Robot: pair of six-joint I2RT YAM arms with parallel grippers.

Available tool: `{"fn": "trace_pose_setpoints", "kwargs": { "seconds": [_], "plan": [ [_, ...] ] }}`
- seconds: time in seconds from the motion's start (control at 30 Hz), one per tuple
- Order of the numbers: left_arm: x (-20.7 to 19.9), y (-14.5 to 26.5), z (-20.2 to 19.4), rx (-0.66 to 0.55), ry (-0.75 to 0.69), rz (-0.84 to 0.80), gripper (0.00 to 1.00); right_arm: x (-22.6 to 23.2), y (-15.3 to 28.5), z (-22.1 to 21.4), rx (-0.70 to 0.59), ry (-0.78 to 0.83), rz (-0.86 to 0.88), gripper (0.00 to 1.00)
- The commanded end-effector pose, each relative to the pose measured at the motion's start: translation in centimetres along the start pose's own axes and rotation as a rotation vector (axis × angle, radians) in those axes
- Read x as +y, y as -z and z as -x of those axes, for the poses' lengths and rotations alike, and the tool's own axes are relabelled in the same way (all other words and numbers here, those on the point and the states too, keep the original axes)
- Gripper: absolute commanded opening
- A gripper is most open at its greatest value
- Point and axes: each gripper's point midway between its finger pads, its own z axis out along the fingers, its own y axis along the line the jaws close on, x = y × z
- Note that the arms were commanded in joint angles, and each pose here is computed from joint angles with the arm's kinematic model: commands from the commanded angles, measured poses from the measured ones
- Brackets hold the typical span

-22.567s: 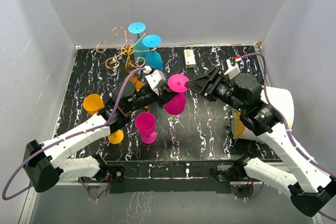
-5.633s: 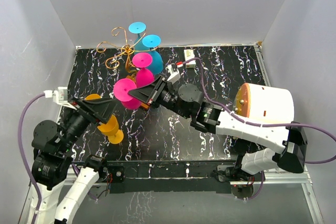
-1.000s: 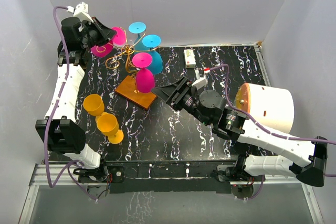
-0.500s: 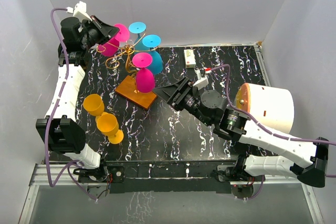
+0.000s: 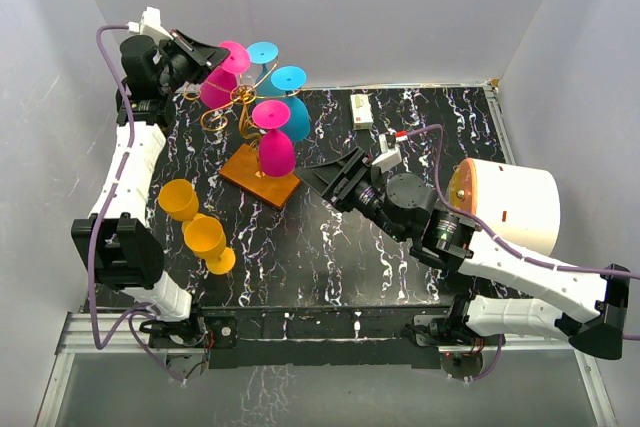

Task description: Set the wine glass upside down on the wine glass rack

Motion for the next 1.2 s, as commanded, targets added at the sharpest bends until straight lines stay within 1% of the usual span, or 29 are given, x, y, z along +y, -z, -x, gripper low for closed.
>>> {"fn": "trace_pose_setpoints", "kwargs": {
  "seconds": [0.0, 0.17, 0.5, 0.77, 0.97, 1.17],
  "plan": [
    [-1.4, -0.1, 1.1, -0.031, 0.037, -0.067, 0.00, 1.1, 0.4, 1.1, -0.037, -0.021, 0.032, 0.55],
    [-0.6, -0.7, 1.4, -0.043, 0.052, -0.050, 0.00, 1.2, 0.4, 1.2, -0.041, -0.020, 0.031, 0.55],
    [0.5, -1.4, 2.7, -0.074, 0.035, -0.020, 0.00, 1.6, 0.3, 1.5, -0.049, -0.010, 0.031, 0.55],
    [0.5, -0.7, 4.2, -0.180, -0.021, -0.028, 0.00, 1.7, 0.0, 1.4, -0.047, -0.010, 0.029, 0.55],
    [0.5, -0.8, 4.6, -0.189, -0.025, -0.031, 0.00, 1.7, -0.3, 1.1, -0.033, -0.008, 0.029, 0.54],
    [0.3, -1.4, 4.2, -0.152, 0.013, -0.074, 0.00, 1.3, -0.2, 1.1, -0.041, -0.016, 0.023, 0.54]
  ]
}}
